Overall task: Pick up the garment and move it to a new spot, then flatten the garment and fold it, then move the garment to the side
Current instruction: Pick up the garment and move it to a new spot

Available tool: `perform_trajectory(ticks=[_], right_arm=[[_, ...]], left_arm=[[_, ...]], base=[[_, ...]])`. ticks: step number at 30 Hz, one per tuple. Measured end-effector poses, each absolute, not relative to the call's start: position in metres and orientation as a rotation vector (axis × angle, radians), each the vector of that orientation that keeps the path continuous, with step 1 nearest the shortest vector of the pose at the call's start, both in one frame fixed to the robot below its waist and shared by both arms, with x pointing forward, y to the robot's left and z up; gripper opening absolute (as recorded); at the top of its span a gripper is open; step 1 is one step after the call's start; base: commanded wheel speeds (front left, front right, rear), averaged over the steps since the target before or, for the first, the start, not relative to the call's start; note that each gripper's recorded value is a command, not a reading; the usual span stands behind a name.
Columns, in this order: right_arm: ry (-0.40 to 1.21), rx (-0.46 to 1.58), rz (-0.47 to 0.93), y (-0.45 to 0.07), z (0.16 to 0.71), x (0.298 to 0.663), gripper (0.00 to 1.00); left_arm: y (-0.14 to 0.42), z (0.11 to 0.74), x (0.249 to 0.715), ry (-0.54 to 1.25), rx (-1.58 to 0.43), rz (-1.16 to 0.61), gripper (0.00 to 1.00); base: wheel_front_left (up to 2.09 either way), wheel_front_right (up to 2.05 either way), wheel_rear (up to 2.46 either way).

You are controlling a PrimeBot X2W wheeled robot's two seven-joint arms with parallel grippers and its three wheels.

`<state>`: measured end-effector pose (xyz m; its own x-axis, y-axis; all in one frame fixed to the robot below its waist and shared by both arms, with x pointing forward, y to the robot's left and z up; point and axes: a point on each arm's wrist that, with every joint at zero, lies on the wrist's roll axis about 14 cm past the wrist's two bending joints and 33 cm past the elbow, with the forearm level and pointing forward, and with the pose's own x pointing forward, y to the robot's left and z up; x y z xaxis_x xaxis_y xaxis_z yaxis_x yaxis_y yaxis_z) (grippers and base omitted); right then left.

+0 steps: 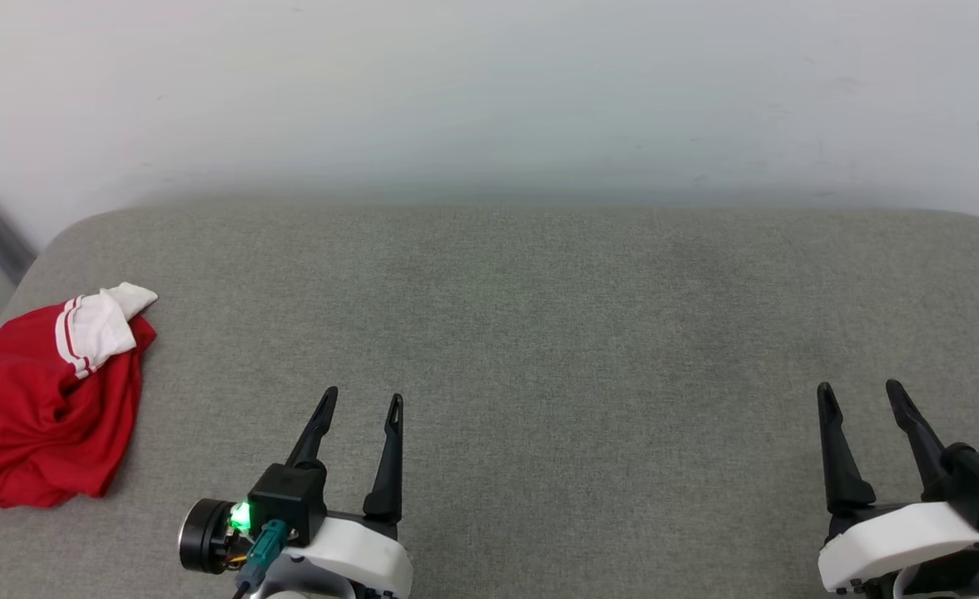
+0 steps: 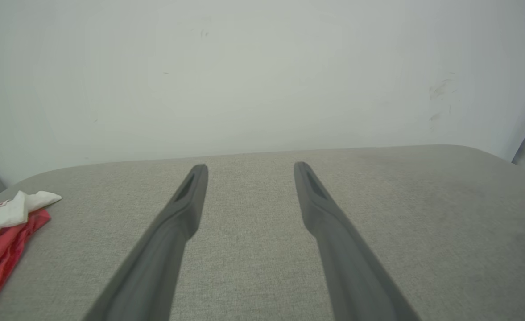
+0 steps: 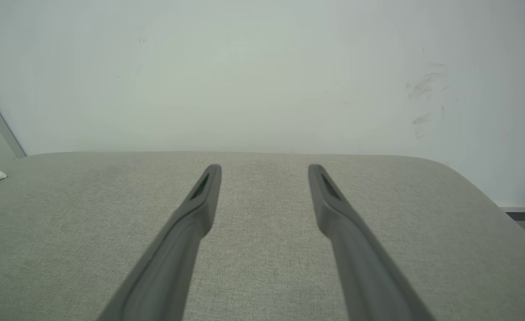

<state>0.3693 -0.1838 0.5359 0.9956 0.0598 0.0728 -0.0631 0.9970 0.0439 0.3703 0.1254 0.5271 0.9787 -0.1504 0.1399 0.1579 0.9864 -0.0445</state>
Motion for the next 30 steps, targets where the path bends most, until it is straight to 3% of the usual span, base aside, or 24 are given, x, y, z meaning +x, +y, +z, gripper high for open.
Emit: perform_trajectory(ticks=[16, 30], right_arm=[[-0.073, 0.054, 0.091, -0.174, 0.536, 0.375, 1.0], [-0.091, 0.062, 0.342, -0.086, 0.546, 0.401, 1.0]], left_arm=[[0.137, 0.523, 0.368, -0.123, -0.084, -0.114, 1.0], [0.214, 0.528, 0.338, -0.144, -0.084, 0.134, 1.0]], base=[[0.0, 0.0, 0.0], [0.0, 0.0, 0.0]])
